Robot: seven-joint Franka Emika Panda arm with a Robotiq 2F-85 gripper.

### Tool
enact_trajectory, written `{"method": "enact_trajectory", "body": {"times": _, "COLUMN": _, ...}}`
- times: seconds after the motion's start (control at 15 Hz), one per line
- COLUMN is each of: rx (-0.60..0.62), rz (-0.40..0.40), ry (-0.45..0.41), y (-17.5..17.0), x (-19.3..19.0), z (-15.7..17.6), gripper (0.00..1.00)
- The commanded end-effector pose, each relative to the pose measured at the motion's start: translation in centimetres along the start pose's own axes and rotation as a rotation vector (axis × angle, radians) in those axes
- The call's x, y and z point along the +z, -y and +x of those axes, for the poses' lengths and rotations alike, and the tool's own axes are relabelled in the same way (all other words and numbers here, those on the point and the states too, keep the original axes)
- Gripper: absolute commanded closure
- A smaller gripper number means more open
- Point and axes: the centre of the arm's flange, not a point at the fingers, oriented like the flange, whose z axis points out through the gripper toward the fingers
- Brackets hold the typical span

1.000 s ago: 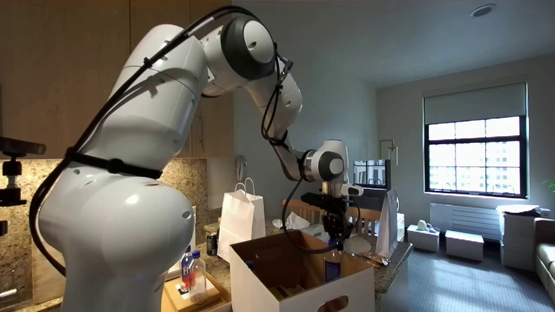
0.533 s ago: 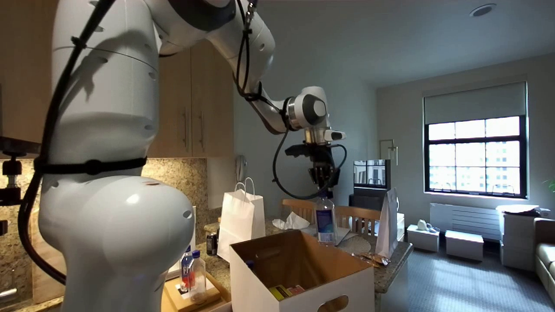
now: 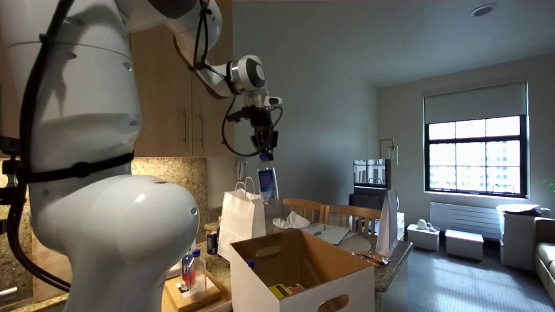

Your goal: Remove two bottles from the box

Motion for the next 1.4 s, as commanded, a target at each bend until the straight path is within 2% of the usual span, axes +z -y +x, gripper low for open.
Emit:
{"method": "enact_trajectory", "body": {"times": 0.0, "rx": -0.101, "rz": -0.041, "ry": -0.039, "y": 6.3, "x": -1.1, "z": -3.5, "gripper": 0.86}}
{"method": "enact_trajectory", "body": {"times": 0.27, "rx": -0.302, "rz": -0.060, "ry": -0.071, "y": 12.7, "x": 0.0, "z": -9.2, "gripper": 0.86}}
{"method": "enact_trajectory", "body": {"times": 0.4, "rx": -0.399, "rz": -0.044, "ry": -0.068, "y": 15.3, "x": 1.2, "z": -11.5, "gripper": 0.86}}
{"method": "enact_trajectory", "body": {"times": 0.53, "rx": -0.474, "rz": -0.020, "ry": -0.045, "y": 17.5, "x": 2.2, "z": -13.6, "gripper": 0.86}}
{"method": "enact_trajectory", "body": {"times": 0.8, "rx": -0.595, "rz": 0.028, "ry": 0.059, "y": 21.2, "x": 5.8, "z": -16.5, "gripper": 0.86}}
{"method": "enact_trajectory", "body": {"times": 1.0, "rx": -0.636, "rz": 0.059, "ry": 0.136, "y": 22.9, "x": 10.5, "z": -16.8, "gripper": 0.86}}
{"method": "enact_trajectory", "body": {"times": 1.33, "rx": -0.677, "rz": 0.107, "ry": 0.214, "y": 22.7, "x": 16.4, "z": -19.2, "gripper": 0.86}}
